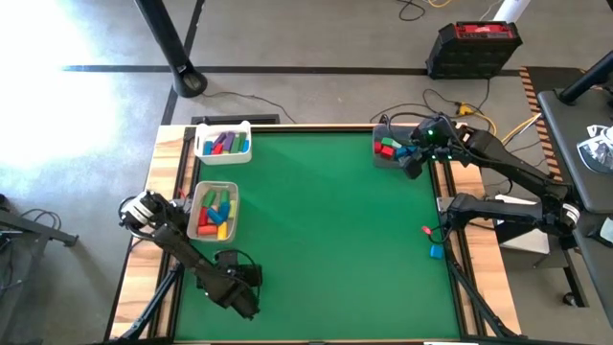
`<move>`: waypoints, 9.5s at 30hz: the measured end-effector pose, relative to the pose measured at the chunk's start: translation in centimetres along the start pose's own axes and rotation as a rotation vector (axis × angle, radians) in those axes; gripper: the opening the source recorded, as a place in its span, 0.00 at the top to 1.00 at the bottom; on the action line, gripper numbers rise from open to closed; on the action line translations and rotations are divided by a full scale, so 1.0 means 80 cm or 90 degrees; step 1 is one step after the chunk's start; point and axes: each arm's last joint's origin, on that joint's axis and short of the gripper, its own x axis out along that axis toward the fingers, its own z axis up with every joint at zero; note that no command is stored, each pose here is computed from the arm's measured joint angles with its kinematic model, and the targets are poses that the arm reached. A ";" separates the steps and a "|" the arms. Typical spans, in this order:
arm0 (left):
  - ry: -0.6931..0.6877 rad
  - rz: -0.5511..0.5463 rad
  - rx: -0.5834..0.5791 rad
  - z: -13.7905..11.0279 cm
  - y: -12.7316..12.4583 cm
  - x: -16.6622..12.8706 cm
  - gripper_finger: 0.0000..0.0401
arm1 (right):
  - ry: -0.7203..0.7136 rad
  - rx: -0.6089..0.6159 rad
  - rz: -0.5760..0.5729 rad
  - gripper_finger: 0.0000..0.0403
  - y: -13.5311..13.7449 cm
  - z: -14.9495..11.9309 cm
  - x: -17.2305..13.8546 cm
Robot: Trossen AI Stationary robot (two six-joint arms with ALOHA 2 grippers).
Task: Sort blocks by size
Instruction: Put the white half circle block into the black bin, then put the blue half circle block into the black bin
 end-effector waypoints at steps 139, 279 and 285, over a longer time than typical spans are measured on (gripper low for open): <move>-0.524 -0.683 0.629 0.041 -0.157 -0.061 0.40 | 0.188 0.103 -0.113 0.69 -0.027 0.031 0.148; -0.635 -0.405 0.774 0.045 -0.126 -0.066 0.40 | 0.095 -0.054 -0.020 0.59 0.107 0.022 0.054; -0.604 -0.398 0.751 0.051 -0.108 -0.032 0.40 | 0.107 0.060 -0.063 0.59 0.035 0.038 0.084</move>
